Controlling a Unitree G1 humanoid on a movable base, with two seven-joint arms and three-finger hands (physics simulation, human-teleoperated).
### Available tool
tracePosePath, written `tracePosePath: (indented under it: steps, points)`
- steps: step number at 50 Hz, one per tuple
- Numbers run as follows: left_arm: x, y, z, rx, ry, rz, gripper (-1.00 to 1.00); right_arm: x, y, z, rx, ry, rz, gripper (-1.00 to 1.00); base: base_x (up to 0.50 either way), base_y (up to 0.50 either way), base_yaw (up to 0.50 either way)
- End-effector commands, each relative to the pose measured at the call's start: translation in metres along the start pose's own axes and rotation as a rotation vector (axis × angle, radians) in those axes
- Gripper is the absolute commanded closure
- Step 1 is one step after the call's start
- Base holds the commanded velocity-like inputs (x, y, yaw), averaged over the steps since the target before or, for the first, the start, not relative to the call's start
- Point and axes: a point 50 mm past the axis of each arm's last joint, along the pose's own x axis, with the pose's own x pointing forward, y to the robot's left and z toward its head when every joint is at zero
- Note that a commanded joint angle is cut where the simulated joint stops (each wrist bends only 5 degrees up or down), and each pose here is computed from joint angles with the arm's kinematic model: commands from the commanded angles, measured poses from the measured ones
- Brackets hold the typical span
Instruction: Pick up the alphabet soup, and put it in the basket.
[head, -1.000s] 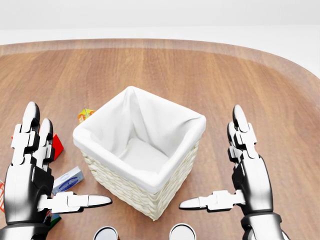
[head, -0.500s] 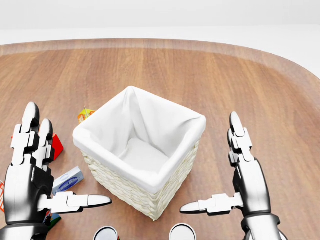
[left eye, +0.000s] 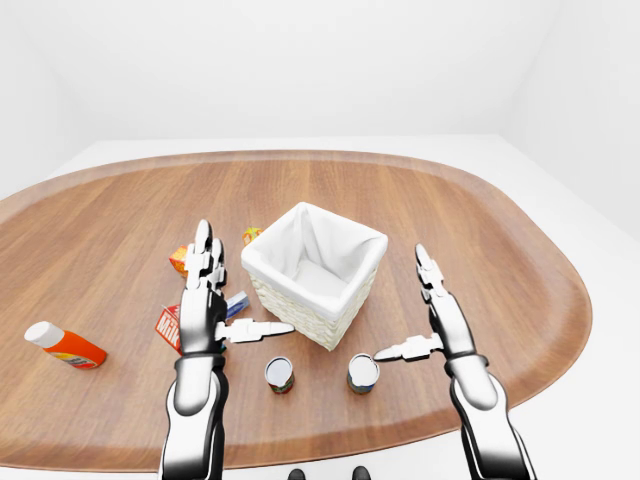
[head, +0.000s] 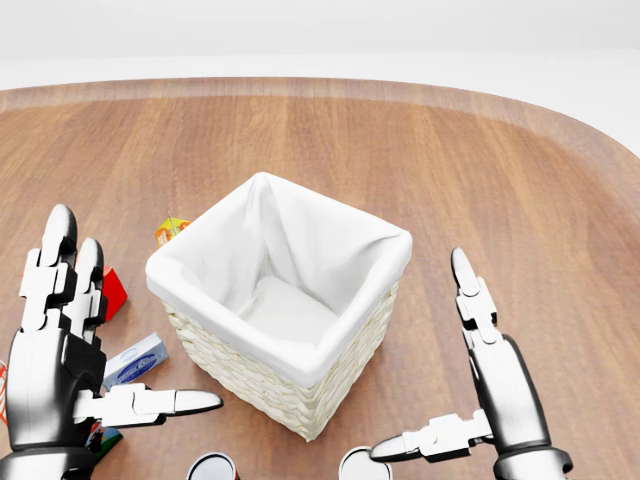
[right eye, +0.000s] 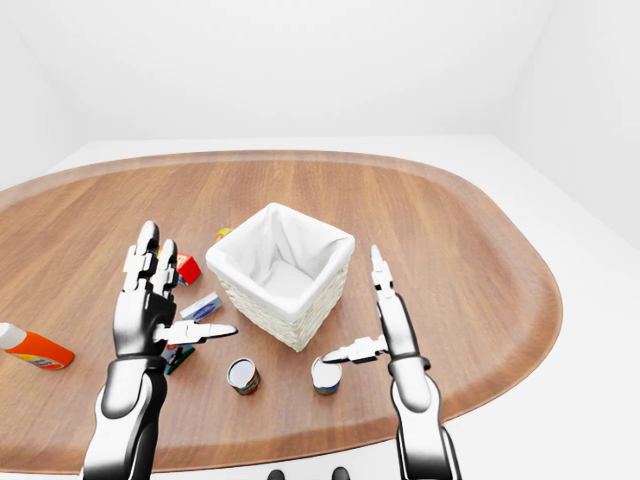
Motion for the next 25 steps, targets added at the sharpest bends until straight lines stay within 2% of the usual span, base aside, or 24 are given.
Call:
tracePosePath:
  steps: [1, 7, 16, 25]
  points:
    - [0.0, 0.0, 0.0, 0.002, -0.001, 0.003, -1.0, -0.01, 0.004, -0.007, -0.06, 0.061, 0.054, -1.0, 0.0, 0.0, 0.0]
    - [-0.001, 0.0, 0.0, 0.003, 0.002, 0.005, -1.0, -0.018, 0.006, -0.002, -0.073, 0.06, 0.069, -1.0, 0.0, 0.0, 0.0]
    - [-0.001, 0.001, -0.003, 0.005, 0.012, 0.005, -1.0, -0.04, 0.016, -0.015, -0.068, 0.094, 0.112, -1.0, 0.0, 0.0, 0.0]
    - [-0.001, 0.001, -0.004, 0.005, 0.019, 0.004, -1.0, -0.05, 0.018, -0.016, -0.071, 0.111, 0.122, -1.0, 0.0, 0.0, 0.0]
